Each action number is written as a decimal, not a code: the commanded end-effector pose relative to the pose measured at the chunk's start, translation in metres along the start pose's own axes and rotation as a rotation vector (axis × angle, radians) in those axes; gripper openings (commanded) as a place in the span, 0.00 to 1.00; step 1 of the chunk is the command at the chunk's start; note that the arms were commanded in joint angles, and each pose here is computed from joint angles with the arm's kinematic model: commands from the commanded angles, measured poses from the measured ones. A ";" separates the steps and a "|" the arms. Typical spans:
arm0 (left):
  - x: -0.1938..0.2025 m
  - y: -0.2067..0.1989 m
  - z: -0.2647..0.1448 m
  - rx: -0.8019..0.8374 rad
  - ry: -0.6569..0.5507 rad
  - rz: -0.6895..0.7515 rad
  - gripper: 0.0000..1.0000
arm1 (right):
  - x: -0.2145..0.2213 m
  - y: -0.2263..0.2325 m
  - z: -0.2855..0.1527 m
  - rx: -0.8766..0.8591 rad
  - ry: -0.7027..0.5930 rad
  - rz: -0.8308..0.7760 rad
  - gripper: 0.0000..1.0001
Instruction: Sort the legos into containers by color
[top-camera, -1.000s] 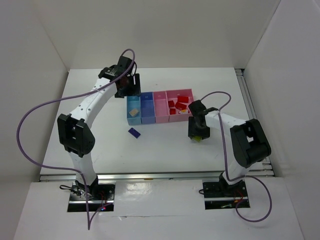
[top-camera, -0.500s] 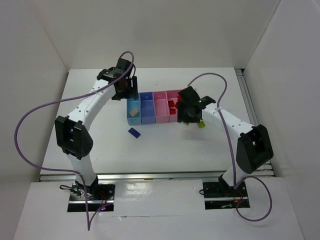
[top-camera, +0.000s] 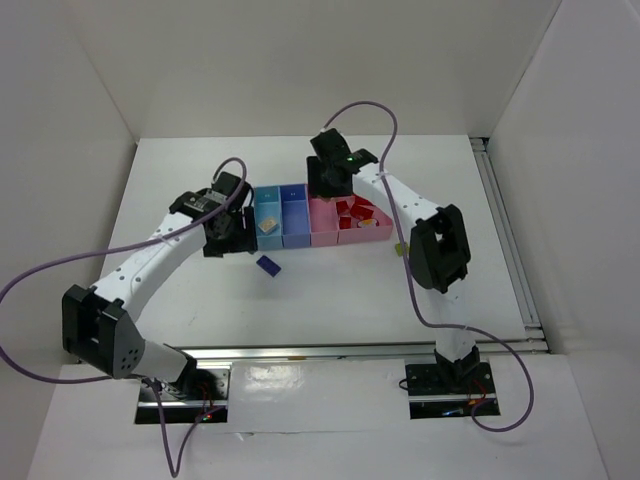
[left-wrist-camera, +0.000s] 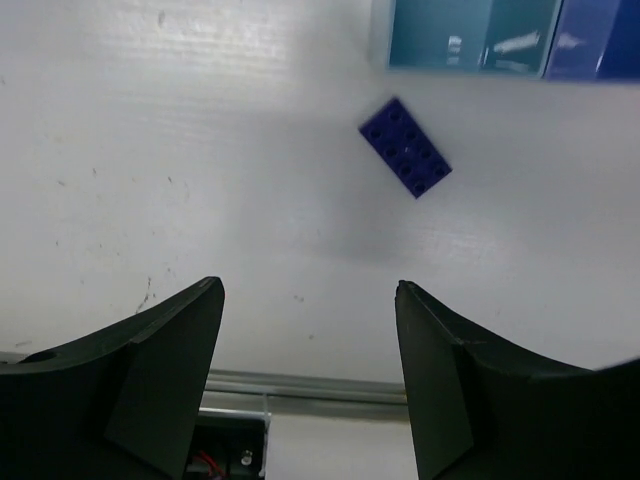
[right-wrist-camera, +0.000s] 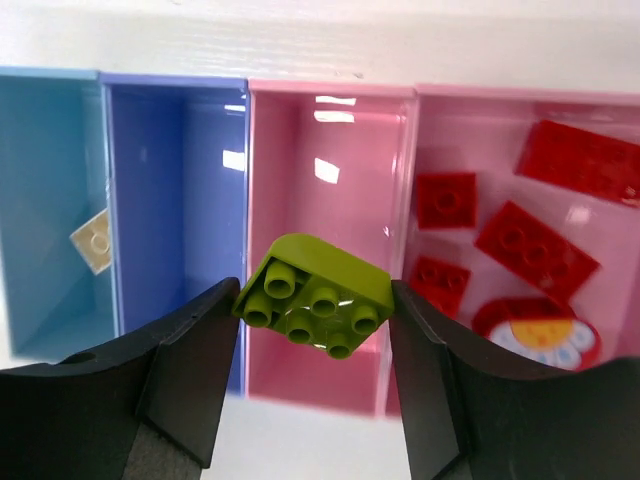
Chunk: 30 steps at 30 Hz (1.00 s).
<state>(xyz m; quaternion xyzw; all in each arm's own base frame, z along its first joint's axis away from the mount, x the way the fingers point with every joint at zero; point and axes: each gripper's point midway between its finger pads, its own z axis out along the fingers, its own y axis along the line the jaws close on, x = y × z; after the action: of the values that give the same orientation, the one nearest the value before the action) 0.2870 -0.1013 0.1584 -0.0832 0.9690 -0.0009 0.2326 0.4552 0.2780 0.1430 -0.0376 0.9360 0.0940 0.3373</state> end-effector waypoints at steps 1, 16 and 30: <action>0.017 -0.018 -0.002 0.044 -0.002 -0.098 0.80 | -0.016 0.011 0.005 -0.022 -0.025 -0.030 0.65; 0.036 -0.071 0.059 0.119 -0.001 -0.403 0.76 | -0.020 -0.067 -0.067 0.140 -0.142 0.120 0.91; 0.041 -0.083 0.117 -0.016 0.001 -0.480 0.73 | 0.010 -0.159 -0.113 0.279 -0.129 0.222 0.91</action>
<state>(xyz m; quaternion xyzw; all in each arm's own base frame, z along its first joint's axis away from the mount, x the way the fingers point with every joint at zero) 0.2976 -0.1815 0.0372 -0.2938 0.9341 -0.0459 0.1977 0.4030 0.1092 0.1981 0.1091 0.9158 0.0114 0.3863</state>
